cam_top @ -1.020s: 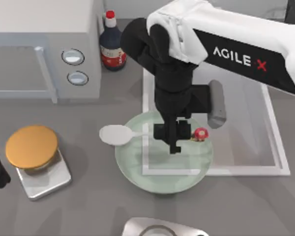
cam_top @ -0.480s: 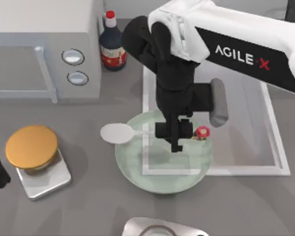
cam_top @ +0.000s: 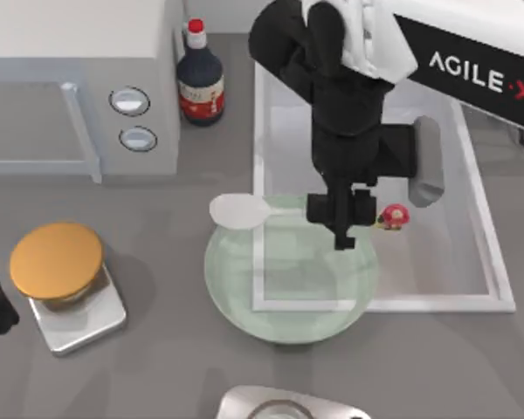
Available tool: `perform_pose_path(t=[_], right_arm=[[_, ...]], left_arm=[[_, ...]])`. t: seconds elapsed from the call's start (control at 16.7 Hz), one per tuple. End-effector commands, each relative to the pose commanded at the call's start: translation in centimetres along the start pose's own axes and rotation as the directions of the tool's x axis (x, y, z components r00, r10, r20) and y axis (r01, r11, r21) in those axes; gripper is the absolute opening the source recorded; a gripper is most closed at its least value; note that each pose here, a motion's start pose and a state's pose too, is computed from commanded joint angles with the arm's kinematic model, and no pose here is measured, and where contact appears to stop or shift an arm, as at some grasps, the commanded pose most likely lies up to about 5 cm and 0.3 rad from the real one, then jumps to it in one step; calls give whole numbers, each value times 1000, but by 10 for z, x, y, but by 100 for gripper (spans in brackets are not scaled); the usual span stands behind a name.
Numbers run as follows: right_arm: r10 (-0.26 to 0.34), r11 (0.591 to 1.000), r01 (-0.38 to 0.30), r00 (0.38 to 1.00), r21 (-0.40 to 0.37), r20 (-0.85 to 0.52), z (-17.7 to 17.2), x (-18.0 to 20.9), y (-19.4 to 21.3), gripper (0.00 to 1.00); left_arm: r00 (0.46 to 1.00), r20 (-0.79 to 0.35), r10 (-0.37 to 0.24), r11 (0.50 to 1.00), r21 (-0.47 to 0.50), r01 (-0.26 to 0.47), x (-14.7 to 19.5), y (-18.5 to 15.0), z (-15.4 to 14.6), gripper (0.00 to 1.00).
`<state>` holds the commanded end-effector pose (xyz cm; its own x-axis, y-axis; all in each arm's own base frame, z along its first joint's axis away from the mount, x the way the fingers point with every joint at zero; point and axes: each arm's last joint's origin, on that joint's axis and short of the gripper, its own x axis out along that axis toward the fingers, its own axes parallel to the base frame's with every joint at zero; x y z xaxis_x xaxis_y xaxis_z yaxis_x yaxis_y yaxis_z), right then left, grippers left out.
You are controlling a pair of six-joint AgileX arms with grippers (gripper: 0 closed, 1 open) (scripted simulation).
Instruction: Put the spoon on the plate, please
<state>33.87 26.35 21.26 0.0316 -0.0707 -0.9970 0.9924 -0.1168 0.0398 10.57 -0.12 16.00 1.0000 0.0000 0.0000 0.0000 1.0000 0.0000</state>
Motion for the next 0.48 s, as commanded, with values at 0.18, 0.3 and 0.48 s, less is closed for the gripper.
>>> perform_pose_path(t=[0.18, 0.3, 0.48], right_arm=[[8, 1000, -8, 1000, 11, 1, 6, -4, 2, 0], [13, 1000, -13, 1000, 10, -7, 6, -4, 3, 0], [21, 1000, -21, 999, 0, -29, 1, 1, 3, 0]], left_arm=[[1000, 0, 0, 1000, 0, 0, 0, 0, 0, 100], [1000, 0, 0, 1000, 0, 0, 0, 0, 0, 100], [1000, 0, 0, 1000, 0, 0, 0, 0, 0, 100]])
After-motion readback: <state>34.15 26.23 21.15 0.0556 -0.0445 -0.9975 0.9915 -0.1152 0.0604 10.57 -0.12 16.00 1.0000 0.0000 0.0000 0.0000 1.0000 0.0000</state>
